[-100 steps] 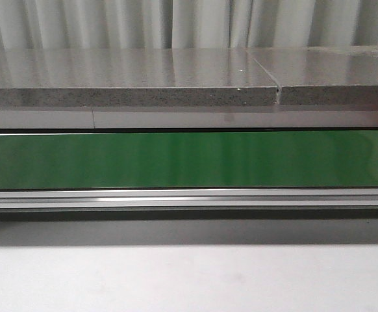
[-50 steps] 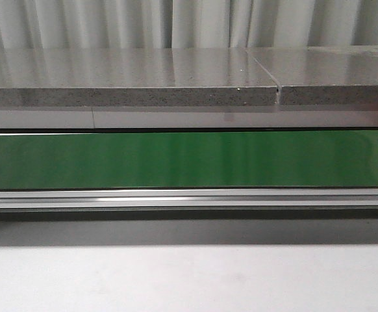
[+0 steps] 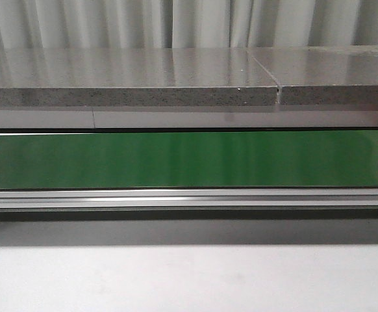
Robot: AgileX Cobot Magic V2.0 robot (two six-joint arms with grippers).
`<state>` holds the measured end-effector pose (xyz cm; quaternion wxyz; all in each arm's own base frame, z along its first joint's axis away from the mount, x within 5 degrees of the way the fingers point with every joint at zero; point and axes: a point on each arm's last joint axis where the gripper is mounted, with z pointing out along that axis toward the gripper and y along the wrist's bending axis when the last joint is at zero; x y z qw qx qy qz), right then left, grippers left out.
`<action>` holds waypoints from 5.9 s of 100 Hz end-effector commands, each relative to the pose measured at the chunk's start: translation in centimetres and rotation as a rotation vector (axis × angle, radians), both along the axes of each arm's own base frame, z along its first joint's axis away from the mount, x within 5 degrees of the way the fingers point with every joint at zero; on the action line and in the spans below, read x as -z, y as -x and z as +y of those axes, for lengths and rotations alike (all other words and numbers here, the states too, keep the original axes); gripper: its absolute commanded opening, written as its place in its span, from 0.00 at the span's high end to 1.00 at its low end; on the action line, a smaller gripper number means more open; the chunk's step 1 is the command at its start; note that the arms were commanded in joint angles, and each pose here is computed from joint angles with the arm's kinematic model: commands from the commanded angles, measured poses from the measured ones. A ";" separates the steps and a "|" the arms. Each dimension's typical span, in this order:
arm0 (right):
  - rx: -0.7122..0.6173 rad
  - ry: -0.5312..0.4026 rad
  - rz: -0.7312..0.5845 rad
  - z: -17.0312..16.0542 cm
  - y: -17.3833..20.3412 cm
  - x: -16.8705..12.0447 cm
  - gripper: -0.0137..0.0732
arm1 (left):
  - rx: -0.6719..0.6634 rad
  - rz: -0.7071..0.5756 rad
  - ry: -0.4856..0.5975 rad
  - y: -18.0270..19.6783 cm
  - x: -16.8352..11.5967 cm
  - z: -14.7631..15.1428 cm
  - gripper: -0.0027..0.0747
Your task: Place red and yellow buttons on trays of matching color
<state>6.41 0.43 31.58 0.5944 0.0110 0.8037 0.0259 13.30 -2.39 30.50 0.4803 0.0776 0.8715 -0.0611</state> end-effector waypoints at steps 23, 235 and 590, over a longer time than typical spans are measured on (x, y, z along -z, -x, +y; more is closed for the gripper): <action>0.007 0.009 -0.083 -0.1 -0.1 -1.3 0.92 | -0.013 0.010 0.026 -6.5 -2.5 -1.0 0.96; 0.007 0.009 -0.083 -0.1 -0.1 -1.3 0.92 | -0.572 0.649 0.436 -28.3 8.5 18.1 0.28; 0.007 0.009 -0.083 -0.1 -0.1 -1.3 0.92 | -0.794 0.642 0.229 -5.6 1.1 14.9 0.26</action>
